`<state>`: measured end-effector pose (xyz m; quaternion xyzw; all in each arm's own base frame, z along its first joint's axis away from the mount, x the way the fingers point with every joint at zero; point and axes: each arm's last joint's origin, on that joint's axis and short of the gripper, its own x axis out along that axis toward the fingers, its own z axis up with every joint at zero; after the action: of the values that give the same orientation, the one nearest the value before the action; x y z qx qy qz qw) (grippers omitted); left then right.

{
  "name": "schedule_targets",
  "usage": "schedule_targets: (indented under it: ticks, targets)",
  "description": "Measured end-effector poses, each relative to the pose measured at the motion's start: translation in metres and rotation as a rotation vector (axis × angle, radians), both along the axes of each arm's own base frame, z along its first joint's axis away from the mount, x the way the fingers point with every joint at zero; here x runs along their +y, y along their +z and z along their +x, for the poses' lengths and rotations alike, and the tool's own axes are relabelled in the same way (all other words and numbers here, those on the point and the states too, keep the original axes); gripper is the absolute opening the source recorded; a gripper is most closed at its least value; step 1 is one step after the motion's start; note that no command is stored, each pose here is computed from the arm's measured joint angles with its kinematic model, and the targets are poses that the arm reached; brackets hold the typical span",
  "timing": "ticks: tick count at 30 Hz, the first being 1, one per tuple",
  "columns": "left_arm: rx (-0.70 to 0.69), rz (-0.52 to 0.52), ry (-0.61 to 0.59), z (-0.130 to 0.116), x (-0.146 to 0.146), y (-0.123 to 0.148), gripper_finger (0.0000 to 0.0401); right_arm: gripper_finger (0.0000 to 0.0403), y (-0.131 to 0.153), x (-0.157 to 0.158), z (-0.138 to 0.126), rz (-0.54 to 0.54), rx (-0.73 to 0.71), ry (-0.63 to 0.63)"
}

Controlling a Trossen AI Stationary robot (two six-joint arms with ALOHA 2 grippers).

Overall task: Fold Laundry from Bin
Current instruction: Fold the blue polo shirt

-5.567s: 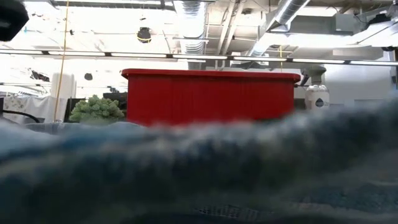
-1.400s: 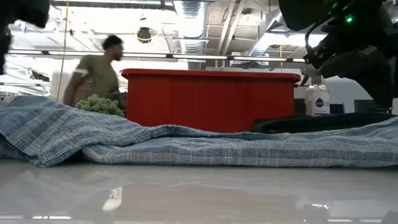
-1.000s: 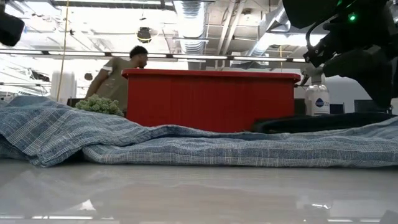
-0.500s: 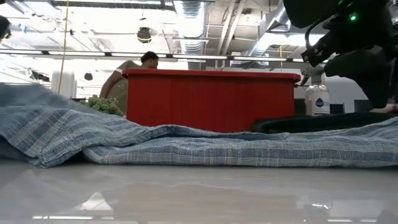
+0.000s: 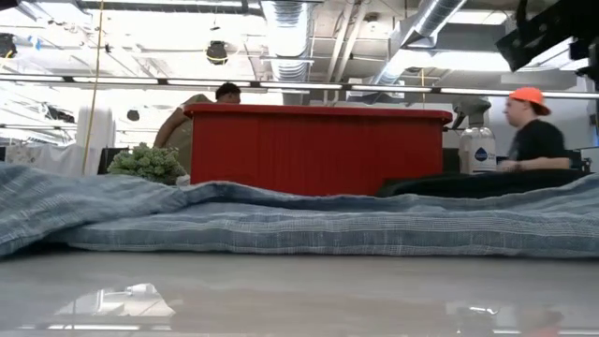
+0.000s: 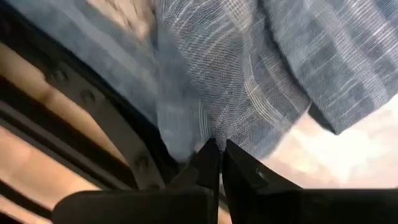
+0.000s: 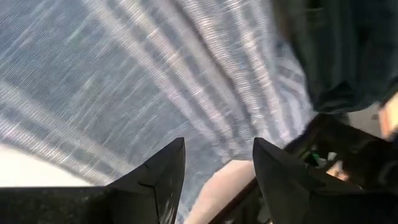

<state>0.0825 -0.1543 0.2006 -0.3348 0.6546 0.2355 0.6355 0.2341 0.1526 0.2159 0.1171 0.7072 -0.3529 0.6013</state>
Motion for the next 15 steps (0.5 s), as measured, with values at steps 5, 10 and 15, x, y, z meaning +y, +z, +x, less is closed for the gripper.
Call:
schedule_targets:
  ticks: [5,10,15]
  targets:
    - [-0.122,0.064,0.057,0.007,0.004,0.0,0.0,0.0211,-0.007,0.015,0.009,0.079,-0.121,0.033]
    - [-0.193,0.064,0.062,0.014,0.003,0.001,0.0001,0.0185,-0.029,0.02,0.015,0.012,-0.081,-0.005]
    - [-0.215,0.047,0.015,0.017,0.002,0.002,0.0016,0.014,-0.057,0.028,0.017,-0.027,0.006,-0.016]
